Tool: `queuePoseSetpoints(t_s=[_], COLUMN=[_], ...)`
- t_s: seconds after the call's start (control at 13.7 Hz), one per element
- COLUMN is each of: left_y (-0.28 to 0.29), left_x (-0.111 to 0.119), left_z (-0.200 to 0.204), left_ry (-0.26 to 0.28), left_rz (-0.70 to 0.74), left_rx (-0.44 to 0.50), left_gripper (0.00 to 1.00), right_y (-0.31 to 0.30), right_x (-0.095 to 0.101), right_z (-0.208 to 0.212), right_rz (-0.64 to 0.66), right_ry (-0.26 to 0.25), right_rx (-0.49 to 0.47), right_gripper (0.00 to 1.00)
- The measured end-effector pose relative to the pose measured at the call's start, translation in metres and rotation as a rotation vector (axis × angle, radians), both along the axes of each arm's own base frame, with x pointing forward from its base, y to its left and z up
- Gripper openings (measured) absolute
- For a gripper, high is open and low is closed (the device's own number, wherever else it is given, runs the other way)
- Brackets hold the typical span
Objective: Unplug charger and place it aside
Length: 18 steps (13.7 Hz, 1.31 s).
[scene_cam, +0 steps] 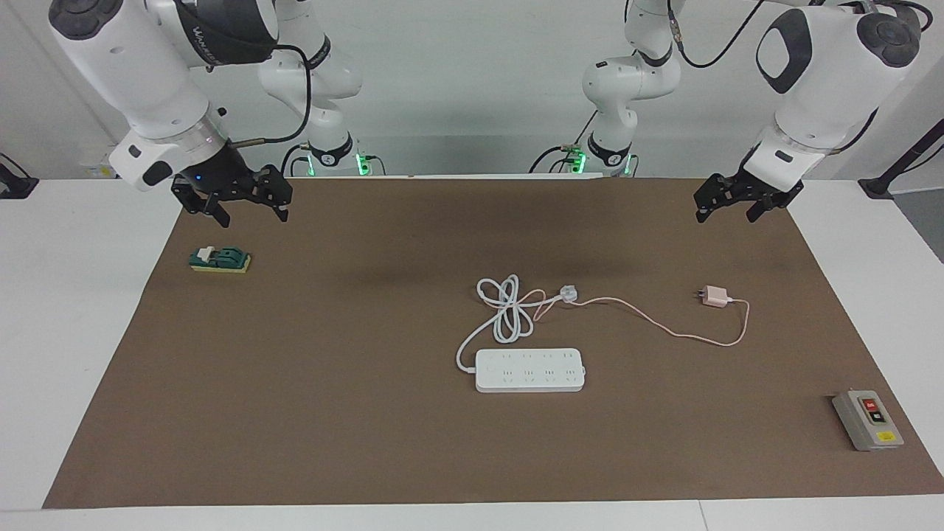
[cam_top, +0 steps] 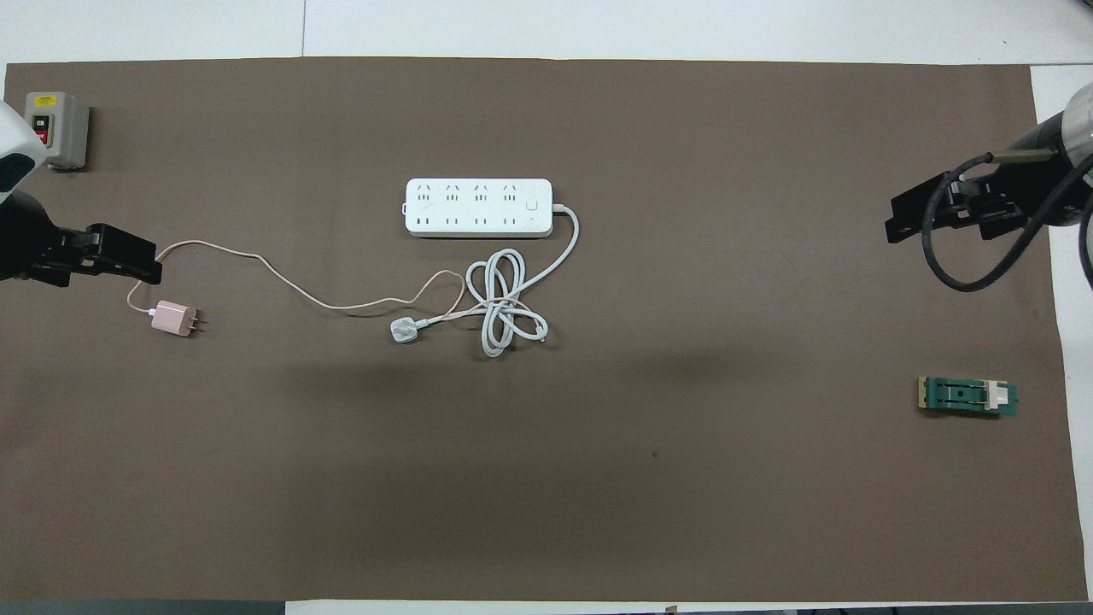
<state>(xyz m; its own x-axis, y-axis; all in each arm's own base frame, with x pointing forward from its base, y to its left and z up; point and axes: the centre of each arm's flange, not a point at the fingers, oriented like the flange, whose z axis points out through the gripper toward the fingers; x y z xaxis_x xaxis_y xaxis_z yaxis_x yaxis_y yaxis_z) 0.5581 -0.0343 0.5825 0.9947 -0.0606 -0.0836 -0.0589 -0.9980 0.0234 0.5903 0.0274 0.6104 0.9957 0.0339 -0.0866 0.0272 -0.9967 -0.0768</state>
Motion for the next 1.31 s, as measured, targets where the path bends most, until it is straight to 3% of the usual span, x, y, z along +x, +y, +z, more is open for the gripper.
queuePoseSetpoints(t_s=[1.31], left_y=[0.0], left_x=[0.0], left_z=[0.0], left_ry=[0.0], left_rz=[0.0], left_rx=[0.0], left_gripper=[1.0], right_y=[-0.0044], right_x=[-0.0007], right_z=[0.0044], right_rz=[-0.007], right_ry=[-0.013], right_rx=[-0.004], right_gripper=[1.0])
